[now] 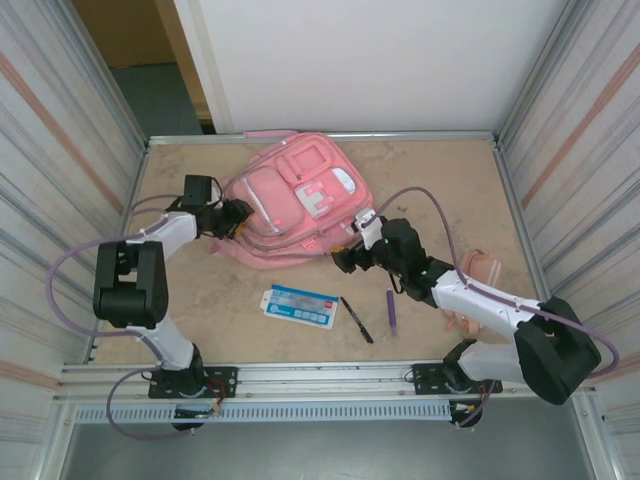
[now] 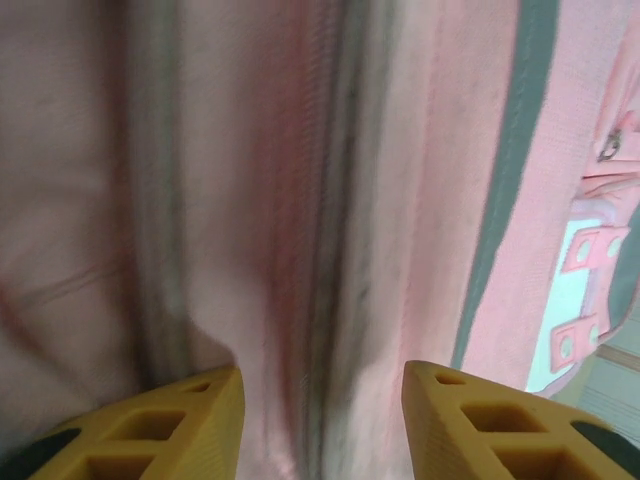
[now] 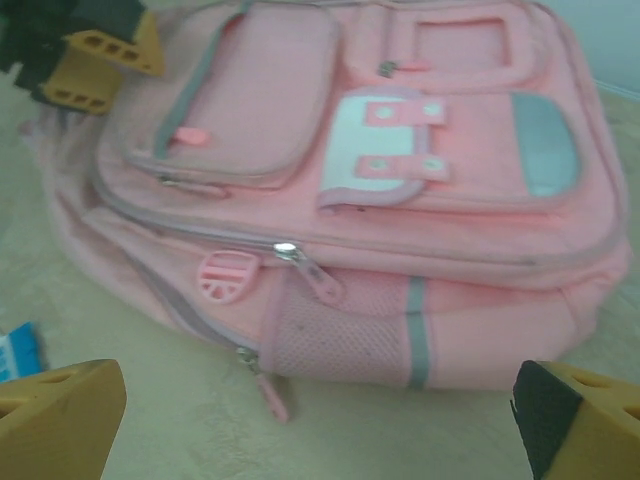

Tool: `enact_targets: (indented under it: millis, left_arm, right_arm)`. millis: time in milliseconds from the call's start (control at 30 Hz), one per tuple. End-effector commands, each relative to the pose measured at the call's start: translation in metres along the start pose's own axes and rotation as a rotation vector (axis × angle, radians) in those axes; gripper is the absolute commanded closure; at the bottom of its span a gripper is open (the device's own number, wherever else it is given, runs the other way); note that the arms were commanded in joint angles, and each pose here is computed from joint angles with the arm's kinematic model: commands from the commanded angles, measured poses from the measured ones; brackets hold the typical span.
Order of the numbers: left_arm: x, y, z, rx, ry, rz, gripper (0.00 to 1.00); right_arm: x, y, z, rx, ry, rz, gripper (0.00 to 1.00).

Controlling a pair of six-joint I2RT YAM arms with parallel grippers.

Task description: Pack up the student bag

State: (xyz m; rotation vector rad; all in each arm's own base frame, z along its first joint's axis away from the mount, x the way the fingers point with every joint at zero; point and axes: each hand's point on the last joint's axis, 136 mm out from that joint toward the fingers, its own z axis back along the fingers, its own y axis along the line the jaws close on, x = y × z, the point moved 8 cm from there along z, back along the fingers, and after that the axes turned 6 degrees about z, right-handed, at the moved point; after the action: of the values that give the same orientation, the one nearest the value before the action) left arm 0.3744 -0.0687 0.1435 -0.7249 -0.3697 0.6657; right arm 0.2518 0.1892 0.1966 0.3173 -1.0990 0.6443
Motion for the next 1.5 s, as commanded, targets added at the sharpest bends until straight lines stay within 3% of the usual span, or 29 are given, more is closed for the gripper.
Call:
enact_targets:
  millis: [0, 100, 167, 233, 300, 433, 567, 700, 900, 1100, 1300, 1467]
  left_arm:
    - [0.006, -0.023, 0.002, -0.093, -0.028, -0.054, 0.57]
    - [0.005, -0.027, 0.005, -0.053, -0.057, -0.080, 0.63]
    - [0.005, -0.030, 0.001, -0.047, -0.041, -0.099, 0.75]
    - [0.003, -0.031, -0.007, -0.061, 0.012, -0.096, 0.92]
    - [-0.001, -0.034, -0.007, -0.075, 0.032, -0.081, 1.00]
    - [-0.010, -0.053, 0.017, -0.088, 0.038, -0.078, 1.00]
    - [-0.015, -0.077, 0.045, -0.101, 0.046, -0.089, 1.00]
    - [-0.016, -0.098, 0.058, -0.143, 0.114, -0.119, 1.00]
    - [-0.016, -0.106, 0.062, -0.166, 0.123, -0.102, 1.00]
    - [-0.022, -0.110, 0.064, -0.197, 0.148, -0.093, 1.00]
    - [-0.018, -0.107, 0.066, -0.203, 0.153, -0.072, 1.00]
    - [-0.015, -0.104, 0.069, -0.195, 0.135, -0.063, 1.00]
  right_arm:
    - [0.009, -0.031, 0.003, -0.173, 0.014, -0.274, 0.01]
    - [0.006, -0.051, 0.003, -0.281, 0.181, -0.460, 0.01]
    - [0.006, -0.050, -0.008, -0.129, 0.257, -0.447, 0.01]
    - [0.004, -0.046, -0.022, -0.059, 0.294, -0.446, 0.08]
    - [0.004, -0.042, -0.032, -0.020, 0.321, -0.423, 0.10]
    - [0.005, -0.026, -0.055, 0.098, 0.400, -0.325, 0.11]
    - [0.008, -0.017, -0.081, 0.177, 0.504, -0.239, 0.20]
    - [0.006, -0.026, -0.101, 0.219, 0.512, -0.228, 0.25]
    - [0.003, -0.026, -0.111, 0.385, 0.496, -0.218, 0.33]
    - [-0.004, -0.028, -0.123, 0.447, 0.482, -0.240, 0.37]
    - [-0.002, -0.024, -0.128, 0.532, 0.456, -0.264, 0.48]
    - [0.006, -0.024, -0.120, 0.555, 0.448, -0.267, 0.74]
